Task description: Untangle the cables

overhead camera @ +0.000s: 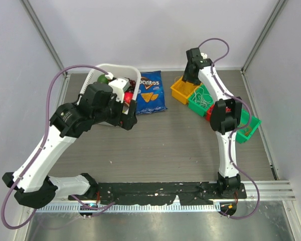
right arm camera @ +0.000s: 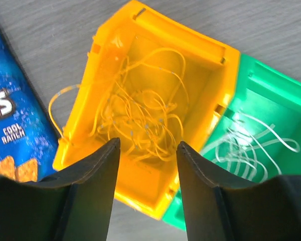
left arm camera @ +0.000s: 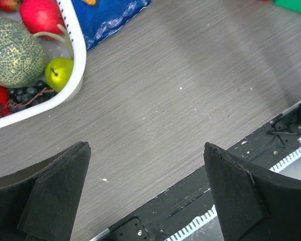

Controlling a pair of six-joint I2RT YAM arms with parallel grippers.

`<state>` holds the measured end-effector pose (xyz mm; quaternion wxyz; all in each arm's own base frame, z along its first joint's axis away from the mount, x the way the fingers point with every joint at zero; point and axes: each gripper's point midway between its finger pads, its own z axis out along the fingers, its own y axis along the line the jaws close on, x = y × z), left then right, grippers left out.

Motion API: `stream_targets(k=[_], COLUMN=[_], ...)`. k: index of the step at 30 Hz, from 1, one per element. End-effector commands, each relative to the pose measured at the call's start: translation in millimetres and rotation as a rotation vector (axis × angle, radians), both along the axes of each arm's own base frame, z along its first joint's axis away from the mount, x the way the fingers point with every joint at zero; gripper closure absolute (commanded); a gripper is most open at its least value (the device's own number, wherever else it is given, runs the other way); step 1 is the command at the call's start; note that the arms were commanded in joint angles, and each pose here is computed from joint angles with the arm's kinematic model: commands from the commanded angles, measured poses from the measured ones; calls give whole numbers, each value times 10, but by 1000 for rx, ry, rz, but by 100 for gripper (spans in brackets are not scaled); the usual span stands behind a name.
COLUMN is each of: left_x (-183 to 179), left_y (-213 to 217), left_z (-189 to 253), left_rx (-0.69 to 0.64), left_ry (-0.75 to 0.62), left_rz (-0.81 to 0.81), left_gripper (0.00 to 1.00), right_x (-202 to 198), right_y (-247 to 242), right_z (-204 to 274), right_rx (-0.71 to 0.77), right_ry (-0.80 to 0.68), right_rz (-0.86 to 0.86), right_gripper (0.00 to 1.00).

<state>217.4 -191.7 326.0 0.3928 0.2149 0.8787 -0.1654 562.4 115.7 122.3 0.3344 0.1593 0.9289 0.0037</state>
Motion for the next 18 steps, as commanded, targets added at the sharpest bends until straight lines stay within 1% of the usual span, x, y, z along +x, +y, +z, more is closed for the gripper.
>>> stream_targets(k=[1,2,3,6,8,9,10,11,12,13,14,15,16,17,18], left_x=[-119,-160,-176,-292,-341,-375,-396,-422,-459,-494,-503,-549,-548,-570,-579], left_y=[-70,-67,-64,-117,-131,-137,-156,-182,-197,-219,-256,-242,-263,-245,-232], left_z=[287,315,317,343,353,351,375,428,438,494,435,552,493,509,571], left_rx=[-171,-205,-225,-322,-381,-419,-465,-527,-583,-649,-710,-784,-846,-914,-989], left_ry=[-27,-22,-18,10,20,32,35,24,32,22,44,18,32,28,16], left_rz=[6,16,27,23,38,47,52,49,53,44,56,47,60,69,74], left_gripper=[0,0,0,0,0,0,0,0,0,0,0,0,0,0,0], right_x=[-363,-437,-516,-805,-1043,-1246,-1318,-1560,-1703,-1914,-2078,-2268,-2401,-2539,-2702], right_y=[-178,-207,-220,-200,-94,-41,88,119,245,310,440,433,429,394,386], right_z=[810,825,990,1010,1037,1021,1043,1024,1279,1034,1298,1111,1272,1201,1347], right_rx=[-46,-56,-56,-43,-5,20,32,44,70,84,141,154,188,203,247], right_ry=[-46,-38,-66,-46,-34,-17,-37,-33,-119,-64,-156,-126,-194,-192,-243], right_rz=[11,13,16,49,101,134,172,204,254,302,363,376,391,381,402], right_gripper=[45,44,42,41,41,41,40,39,38,37,35,35,34,33,32])
